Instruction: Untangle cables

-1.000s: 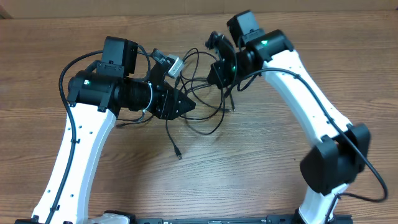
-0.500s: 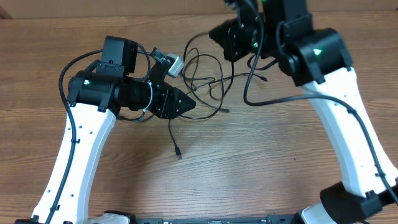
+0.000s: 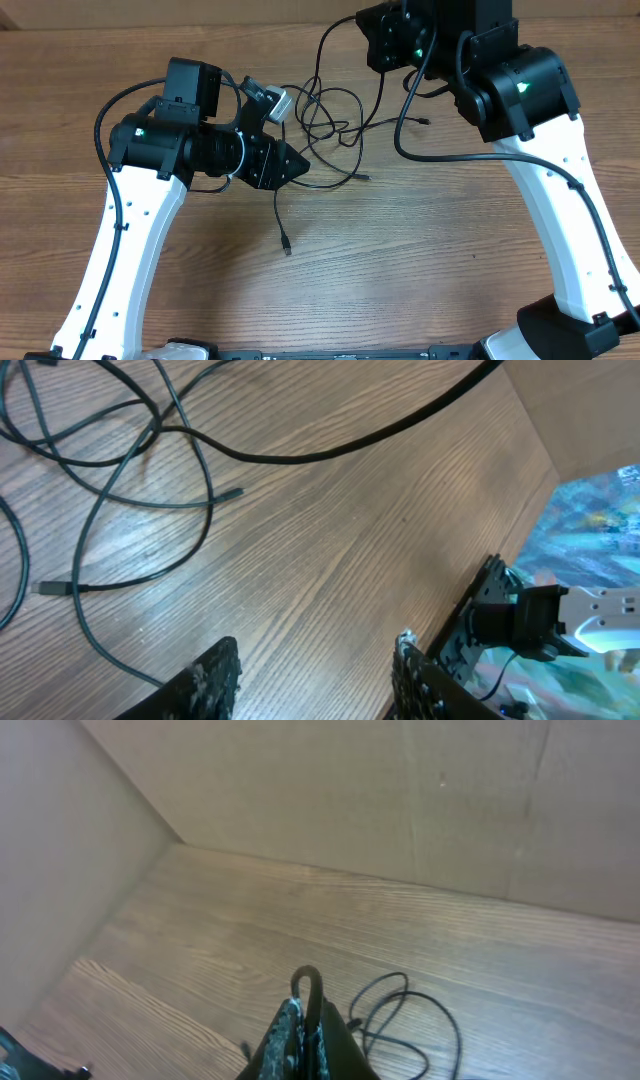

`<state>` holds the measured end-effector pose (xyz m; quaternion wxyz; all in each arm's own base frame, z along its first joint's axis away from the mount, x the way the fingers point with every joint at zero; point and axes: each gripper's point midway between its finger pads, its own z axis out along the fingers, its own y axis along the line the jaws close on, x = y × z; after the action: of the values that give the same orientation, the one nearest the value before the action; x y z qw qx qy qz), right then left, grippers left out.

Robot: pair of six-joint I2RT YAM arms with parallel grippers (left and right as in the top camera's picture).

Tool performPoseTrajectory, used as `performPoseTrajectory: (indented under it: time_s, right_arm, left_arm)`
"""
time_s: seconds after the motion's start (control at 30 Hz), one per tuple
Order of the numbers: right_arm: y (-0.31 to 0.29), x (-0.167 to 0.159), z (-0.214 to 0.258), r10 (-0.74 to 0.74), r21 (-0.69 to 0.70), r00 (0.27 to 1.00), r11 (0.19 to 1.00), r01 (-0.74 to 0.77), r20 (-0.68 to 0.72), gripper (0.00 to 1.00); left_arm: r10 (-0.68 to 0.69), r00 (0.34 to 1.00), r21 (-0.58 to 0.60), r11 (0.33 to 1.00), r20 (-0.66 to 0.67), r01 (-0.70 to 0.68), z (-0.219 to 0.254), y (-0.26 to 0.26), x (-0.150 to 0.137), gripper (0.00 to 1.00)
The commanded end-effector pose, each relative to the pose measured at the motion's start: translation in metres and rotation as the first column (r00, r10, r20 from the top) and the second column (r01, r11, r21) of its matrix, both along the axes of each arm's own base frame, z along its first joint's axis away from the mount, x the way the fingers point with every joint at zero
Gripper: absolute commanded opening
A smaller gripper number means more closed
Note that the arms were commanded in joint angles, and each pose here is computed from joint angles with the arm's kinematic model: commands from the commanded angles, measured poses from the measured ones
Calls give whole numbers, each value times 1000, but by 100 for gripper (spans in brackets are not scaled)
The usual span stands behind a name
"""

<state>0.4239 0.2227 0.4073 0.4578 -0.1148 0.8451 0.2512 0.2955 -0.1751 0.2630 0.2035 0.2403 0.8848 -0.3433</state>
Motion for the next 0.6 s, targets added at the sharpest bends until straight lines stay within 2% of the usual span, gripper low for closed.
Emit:
performPoseTrajectory:
  time_s: [0.0, 0.07, 0.13, 0.3, 0.37, 0.43, 0.5, 0.57]
  right_arm:
    - [-7, -3, 27, -80, 126, 997, 989, 80, -8, 4]
    - [-6, -2, 30, -110, 197, 993, 973, 117, -50, 4]
    - [2, -6, 36, -79, 271, 993, 957, 100, -88, 4]
    - [36, -35, 46, 162, 405, 976, 910, -90, -147, 4]
    - [44, -46, 49, 244, 410, 962, 895, -173, -126, 4]
    - [45, -48, 48, 290, 321, 956, 910, -262, -40, 4]
    - [26, -28, 38, 160, 234, 987, 961, -150, -26, 4]
    - [-14, -1, 24, -79, 140, 996, 987, 82, -29, 4]
  left_arm:
    - [10, 1000, 14, 1000, 9, -10, -2, 2, 2, 49]
    - [31, 999, 53, 998, 28, -32, -5, 7, 8, 49]
    - [60, 997, 105, 992, 54, -65, -10, 15, 15, 48]
    - [72, 996, 125, 989, 57, -78, -15, 17, 21, 48]
    - [71, 997, 121, 990, 39, -75, -19, 16, 23, 48]
    - [80, 997, 118, 990, 6, -80, -26, 15, 25, 48]
    - [82, 997, 124, 989, -15, -80, -31, 14, 25, 48]
    - [82, 996, 129, 989, -34, -77, -35, 14, 25, 47]
